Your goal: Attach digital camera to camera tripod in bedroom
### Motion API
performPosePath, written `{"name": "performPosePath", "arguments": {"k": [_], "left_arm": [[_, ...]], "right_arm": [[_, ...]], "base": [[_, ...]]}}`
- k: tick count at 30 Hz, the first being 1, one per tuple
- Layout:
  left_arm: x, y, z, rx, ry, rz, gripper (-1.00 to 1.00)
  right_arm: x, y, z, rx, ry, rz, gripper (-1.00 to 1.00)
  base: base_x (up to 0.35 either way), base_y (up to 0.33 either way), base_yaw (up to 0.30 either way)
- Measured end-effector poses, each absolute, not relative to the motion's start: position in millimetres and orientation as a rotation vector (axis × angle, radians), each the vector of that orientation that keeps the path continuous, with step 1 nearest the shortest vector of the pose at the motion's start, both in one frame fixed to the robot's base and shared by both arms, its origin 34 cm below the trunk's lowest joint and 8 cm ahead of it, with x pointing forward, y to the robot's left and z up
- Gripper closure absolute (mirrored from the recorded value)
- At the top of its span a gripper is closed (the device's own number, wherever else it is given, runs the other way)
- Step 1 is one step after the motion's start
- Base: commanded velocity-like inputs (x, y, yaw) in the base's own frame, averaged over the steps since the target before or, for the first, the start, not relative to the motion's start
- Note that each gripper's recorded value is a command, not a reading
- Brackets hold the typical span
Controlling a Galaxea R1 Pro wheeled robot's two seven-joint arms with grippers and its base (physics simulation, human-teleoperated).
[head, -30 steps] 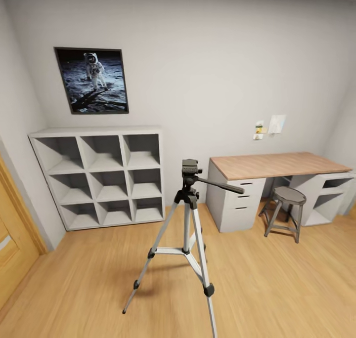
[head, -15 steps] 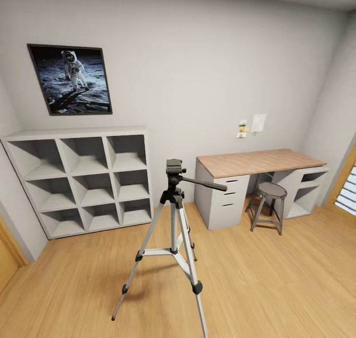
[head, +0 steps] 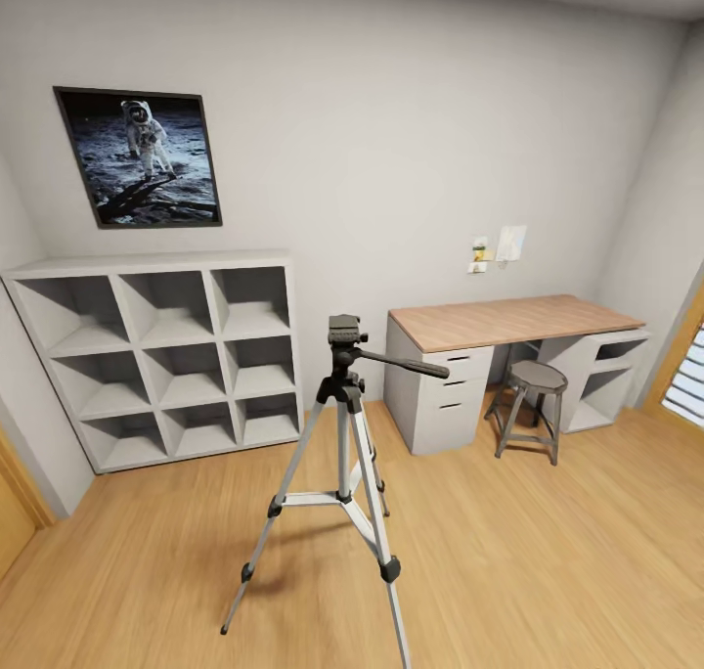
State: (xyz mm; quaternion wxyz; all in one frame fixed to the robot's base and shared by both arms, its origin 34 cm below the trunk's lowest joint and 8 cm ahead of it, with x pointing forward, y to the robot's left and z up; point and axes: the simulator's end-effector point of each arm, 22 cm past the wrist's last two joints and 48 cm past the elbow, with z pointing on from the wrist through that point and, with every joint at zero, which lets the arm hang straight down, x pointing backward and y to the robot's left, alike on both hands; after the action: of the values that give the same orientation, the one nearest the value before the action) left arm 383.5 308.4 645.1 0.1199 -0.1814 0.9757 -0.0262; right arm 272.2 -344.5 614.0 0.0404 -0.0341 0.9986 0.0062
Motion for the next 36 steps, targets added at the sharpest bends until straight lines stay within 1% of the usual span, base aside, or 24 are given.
{"name": "performPosePath", "arguments": {"k": [21,27,36], "left_arm": [[343.1,304.2,643.6,-0.555,2.918,-0.065,1.0],[352.3,309.9,644.6,-0.548,2.859,-0.04,1.0],[351.0,313.5,643.9,-0.547,2.848,-0.029,1.0]], "right_arm": [[266.1,-343.8,626.5,-0.105,3.059,0.02,-1.0],[266.2,-343.8,626.5,-0.103,3.059,0.02,-1.0],[266.2,-344.1,626.6,-0.1,3.059,0.02,-1.0]], "base": [[0.0,0.0,0.0],[0.004,0.0,0.0],[0.176,0.0,0.0]]}}
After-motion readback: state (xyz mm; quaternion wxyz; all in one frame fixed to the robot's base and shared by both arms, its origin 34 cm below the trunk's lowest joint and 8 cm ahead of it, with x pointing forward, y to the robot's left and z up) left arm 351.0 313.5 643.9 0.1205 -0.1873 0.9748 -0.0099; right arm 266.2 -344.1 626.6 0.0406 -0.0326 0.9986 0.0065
